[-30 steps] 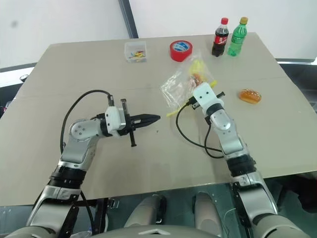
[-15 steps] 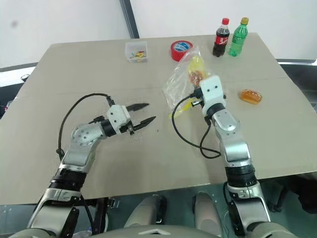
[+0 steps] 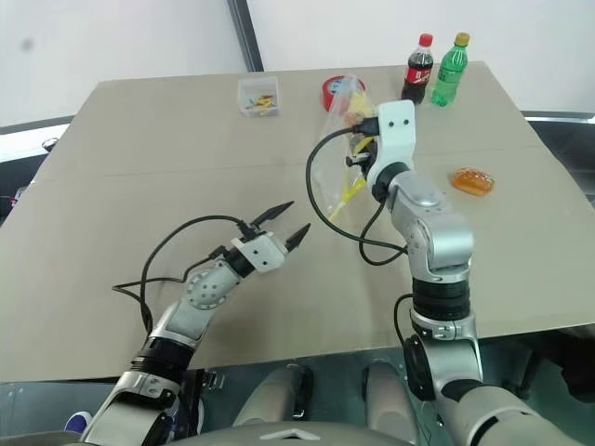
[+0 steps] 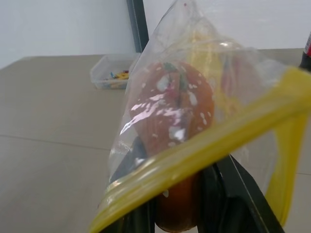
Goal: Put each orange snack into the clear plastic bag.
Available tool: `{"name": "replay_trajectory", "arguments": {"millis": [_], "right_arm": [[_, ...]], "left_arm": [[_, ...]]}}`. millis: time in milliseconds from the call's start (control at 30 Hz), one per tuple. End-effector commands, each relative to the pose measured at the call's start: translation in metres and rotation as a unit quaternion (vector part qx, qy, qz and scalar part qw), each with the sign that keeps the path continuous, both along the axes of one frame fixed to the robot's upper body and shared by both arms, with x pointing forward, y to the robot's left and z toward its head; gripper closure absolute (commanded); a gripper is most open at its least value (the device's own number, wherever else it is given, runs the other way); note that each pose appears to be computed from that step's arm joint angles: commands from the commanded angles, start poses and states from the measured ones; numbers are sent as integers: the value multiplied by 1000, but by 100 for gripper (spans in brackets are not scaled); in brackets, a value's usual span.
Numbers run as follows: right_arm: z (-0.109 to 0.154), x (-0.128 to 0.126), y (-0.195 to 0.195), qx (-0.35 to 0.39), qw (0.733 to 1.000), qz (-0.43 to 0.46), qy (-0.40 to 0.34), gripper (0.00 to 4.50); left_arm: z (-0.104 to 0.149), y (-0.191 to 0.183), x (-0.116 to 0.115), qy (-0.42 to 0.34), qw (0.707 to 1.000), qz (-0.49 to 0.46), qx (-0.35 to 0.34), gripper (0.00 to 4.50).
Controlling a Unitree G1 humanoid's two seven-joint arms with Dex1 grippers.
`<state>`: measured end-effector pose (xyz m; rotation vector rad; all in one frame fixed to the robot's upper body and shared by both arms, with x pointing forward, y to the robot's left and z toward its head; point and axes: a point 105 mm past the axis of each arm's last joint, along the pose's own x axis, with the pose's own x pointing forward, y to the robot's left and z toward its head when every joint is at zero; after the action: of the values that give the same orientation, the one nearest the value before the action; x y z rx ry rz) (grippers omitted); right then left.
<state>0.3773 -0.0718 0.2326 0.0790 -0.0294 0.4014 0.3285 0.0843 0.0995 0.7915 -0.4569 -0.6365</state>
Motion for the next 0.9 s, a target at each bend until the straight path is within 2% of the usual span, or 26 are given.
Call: {"name": "replay_trajectory", "arguments": {"millis": [33,267,333,467,633,900], "right_arm": [[26,-7,3,16,999,7,-34,358],[29,-8,8,16,999,10,-28,358],[30,-8,10,16,999,11,-27,358],[32,-8,12,18,999,13,-26,358],[36,-8,14,25,999,15,-26,358],[39,-10,17,31,999,16,-26,358]], "left_arm": [[-1,-12,4,-14,1000,10,-7,164],[-10,-51,3,40,998,-41,-37,164],[-8,-59,4,64,995,-61,-51,164],[3,-69,2,101,986,-124,-38,164],[12,-69,15,93,992,-76,-47,164],[21,-76,16,56,996,-43,-58,164]]}}
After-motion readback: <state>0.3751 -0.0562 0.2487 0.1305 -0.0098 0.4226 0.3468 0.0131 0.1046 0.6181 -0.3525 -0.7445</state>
